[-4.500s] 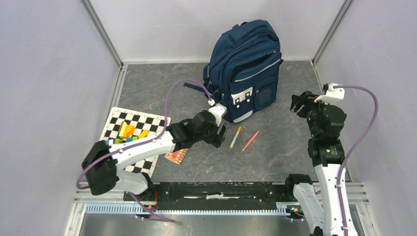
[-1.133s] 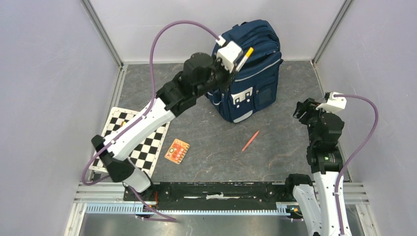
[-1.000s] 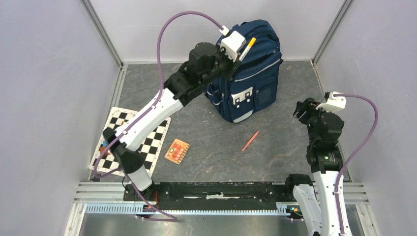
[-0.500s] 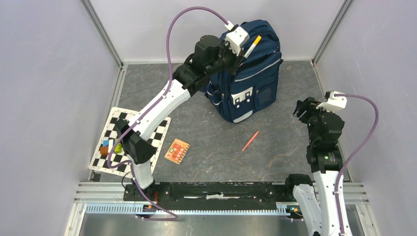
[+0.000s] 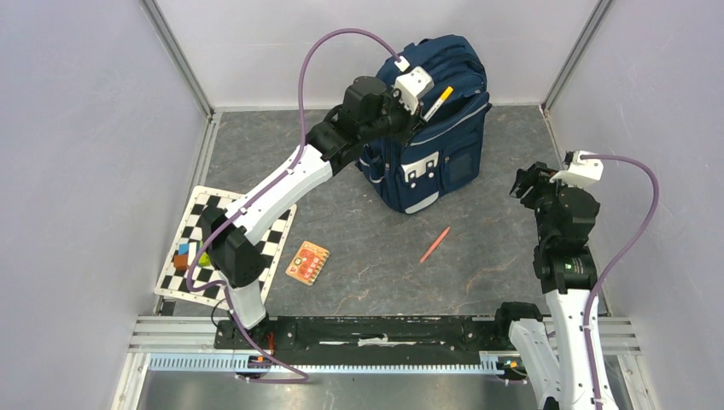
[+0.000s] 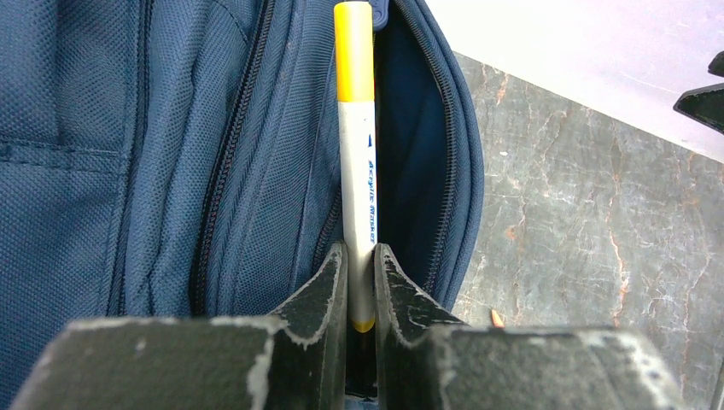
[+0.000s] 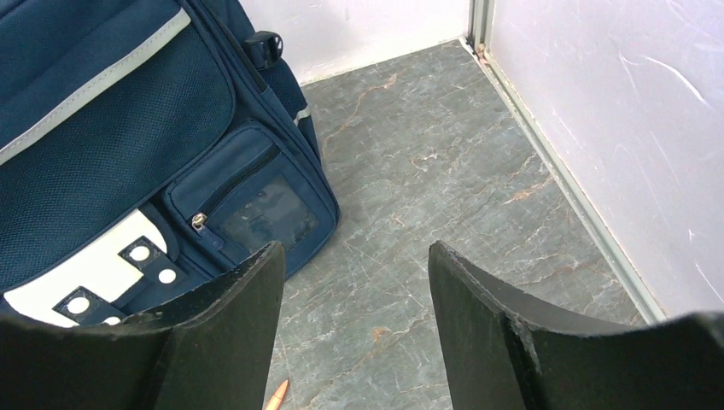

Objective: Pack the student bag
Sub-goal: Place the stationery in the student bag, then pick up the stationery from the center of the board.

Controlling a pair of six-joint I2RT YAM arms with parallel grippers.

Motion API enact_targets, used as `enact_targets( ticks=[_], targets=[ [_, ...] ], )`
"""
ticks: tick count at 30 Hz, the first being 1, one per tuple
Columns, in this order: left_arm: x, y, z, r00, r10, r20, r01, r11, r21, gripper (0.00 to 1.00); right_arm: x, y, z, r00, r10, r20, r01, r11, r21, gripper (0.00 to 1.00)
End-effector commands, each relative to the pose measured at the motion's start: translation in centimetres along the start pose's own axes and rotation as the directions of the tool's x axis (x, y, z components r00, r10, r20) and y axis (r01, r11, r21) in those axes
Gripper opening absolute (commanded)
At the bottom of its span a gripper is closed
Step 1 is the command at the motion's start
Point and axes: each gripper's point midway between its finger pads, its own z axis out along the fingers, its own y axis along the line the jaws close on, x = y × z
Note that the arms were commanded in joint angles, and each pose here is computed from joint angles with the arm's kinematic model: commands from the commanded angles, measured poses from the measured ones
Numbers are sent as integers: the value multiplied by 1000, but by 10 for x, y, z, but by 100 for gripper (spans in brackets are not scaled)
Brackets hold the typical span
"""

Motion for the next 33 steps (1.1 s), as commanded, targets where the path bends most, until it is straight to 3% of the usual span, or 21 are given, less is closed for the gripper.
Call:
enact_targets(
  ticks=[1, 13, 14, 16, 24, 29, 33],
  targets=[
    [-9, -9, -9, 999, -30, 29, 29, 999, 35, 5, -24, -2, -6, 997, 2, 80, -3, 1000, 16, 68],
    [6, -6, -9, 999, -41, -11, 41, 999, 19, 18, -22, 2, 4, 998, 10, 65, -10, 1000, 0, 68],
    [6, -6, -10, 999, -44, -11, 44, 999, 18, 23, -23, 2, 5, 998, 6, 66, -6, 1000, 1, 68],
    [4, -5, -12, 999, -47, -3, 47, 999, 12, 43, -23, 4, 7, 998, 4, 64, -4, 1000, -3, 68],
    [-28, -6, -32, 997, -51, 65, 51, 999, 4, 64, -20, 4, 8, 998, 8, 62, -8, 1000, -4, 68],
    [-62, -25, -67, 987, -71, 142, 67, 997, 34, 71, -19, 3, 8, 998, 7, 61, -7, 1000, -5, 68],
    [-38, -54, -90, 993, -70, 92, 67, 997, 40, 75, -11, 4, 8, 999, 18, 45, -17, 1000, -10, 68]
  ],
)
